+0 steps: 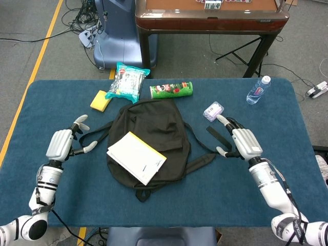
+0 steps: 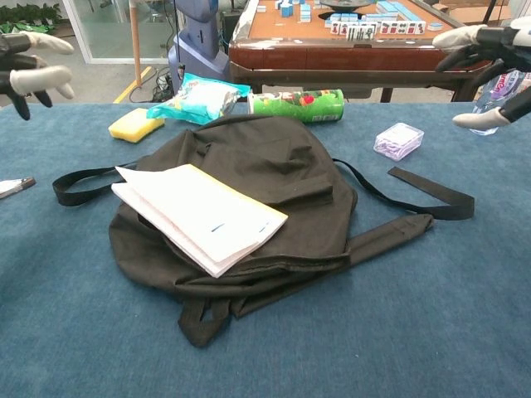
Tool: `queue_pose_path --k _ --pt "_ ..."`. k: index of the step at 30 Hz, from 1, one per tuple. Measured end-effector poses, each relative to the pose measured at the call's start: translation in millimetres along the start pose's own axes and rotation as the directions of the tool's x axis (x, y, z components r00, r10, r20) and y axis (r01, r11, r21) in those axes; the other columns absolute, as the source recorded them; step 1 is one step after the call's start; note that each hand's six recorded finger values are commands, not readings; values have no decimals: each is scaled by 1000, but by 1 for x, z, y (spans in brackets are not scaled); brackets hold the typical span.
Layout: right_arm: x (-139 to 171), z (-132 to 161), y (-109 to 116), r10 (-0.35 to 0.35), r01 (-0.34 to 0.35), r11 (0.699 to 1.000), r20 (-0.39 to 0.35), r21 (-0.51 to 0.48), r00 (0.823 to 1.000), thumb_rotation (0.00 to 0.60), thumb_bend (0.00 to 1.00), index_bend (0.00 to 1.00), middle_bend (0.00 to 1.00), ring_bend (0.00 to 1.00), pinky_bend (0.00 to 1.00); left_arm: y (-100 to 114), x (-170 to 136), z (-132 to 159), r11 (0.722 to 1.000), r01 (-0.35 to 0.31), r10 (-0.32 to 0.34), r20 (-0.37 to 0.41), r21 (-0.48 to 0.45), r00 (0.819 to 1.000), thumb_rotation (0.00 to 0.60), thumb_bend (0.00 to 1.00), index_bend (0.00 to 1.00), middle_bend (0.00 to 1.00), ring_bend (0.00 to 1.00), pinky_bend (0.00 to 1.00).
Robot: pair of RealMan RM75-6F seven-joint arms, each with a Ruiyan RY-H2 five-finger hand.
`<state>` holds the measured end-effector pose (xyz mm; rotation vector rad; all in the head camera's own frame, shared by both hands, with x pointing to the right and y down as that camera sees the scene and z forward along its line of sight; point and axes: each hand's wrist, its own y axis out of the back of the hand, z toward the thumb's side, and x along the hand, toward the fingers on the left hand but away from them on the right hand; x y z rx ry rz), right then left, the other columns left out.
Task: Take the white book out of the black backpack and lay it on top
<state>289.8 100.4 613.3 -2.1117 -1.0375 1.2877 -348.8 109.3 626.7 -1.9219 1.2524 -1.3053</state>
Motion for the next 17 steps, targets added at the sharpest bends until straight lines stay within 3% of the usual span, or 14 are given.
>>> queue_pose_path --k 8,17 --pt "32 -40 9 -51 46 997 79 58 996 600 468 339 339 253 342 22 -24 -71 981 -68 98 -163 181 982 600 170 220 344 370 446" --pt "82 -71 13 -152 136 982 121 131 981 600 468 424 401 325 384 35 -74 -101 954 -140 198 -206 264 958 600 169 245 344 370 433"
